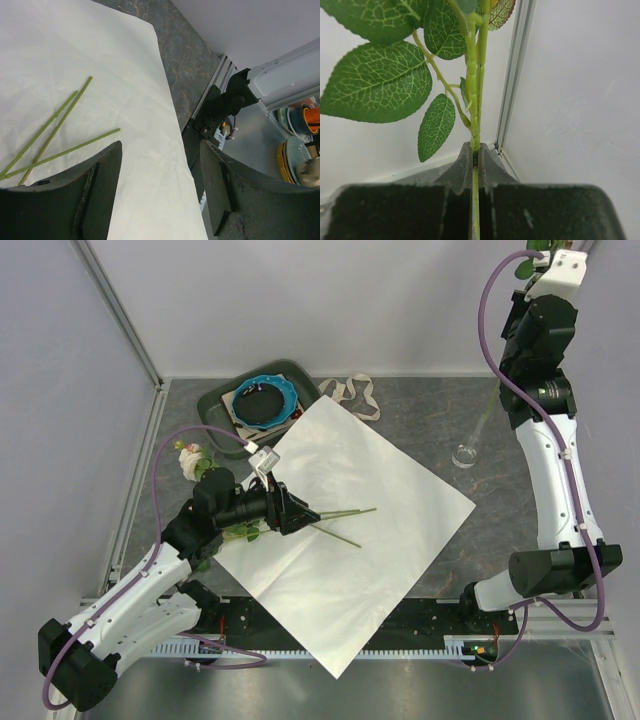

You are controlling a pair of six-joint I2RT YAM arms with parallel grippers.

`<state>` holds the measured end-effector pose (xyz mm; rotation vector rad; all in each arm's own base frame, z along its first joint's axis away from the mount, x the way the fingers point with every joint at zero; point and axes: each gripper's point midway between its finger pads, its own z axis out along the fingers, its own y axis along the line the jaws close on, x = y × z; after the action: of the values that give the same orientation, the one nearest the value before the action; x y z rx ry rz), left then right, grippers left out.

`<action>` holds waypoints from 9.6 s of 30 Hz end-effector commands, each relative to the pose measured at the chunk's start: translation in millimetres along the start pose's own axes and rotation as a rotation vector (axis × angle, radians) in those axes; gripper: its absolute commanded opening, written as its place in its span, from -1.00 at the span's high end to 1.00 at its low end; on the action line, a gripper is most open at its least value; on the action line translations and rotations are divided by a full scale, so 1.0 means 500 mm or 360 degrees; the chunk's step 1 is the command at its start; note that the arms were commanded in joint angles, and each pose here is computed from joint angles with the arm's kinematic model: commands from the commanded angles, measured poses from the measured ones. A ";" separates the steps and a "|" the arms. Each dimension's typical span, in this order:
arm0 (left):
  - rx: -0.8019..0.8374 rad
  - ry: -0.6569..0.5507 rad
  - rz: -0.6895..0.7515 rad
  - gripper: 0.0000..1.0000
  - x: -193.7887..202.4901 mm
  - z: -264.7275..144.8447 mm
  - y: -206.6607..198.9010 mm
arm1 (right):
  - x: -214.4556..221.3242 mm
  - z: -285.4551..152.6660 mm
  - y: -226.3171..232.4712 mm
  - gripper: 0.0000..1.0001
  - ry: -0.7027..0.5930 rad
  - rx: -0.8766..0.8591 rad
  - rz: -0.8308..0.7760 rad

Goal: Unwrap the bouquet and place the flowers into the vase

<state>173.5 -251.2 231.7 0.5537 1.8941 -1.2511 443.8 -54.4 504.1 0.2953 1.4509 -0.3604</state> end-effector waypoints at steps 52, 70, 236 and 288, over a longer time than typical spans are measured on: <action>0.0064 -0.0064 0.0117 -0.64 -0.033 -0.002 -0.023 | 0.338 0.075 0.001 0.92 0.0214 -0.0055 -0.0005; 0.0073 -0.0066 0.0116 -0.64 -0.031 -0.005 -0.026 | 0.366 0.049 -0.012 0.67 0.0237 -0.0040 -0.0002; 0.0180 -0.0173 0.0233 -0.16 -0.158 0.005 -0.061 | 0.092 -0.332 0.206 1.00 0.0344 -0.0905 0.0533; 0.0282 -0.0200 0.0182 -0.36 -0.149 -0.018 -0.062 | -0.117 -0.042 -0.269 1.00 -0.0135 0.0184 0.0595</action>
<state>195.2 -250.4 305.0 0.6361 1.6684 -1.3277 364.2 -167.4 550.8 0.6611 1.3051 -0.1679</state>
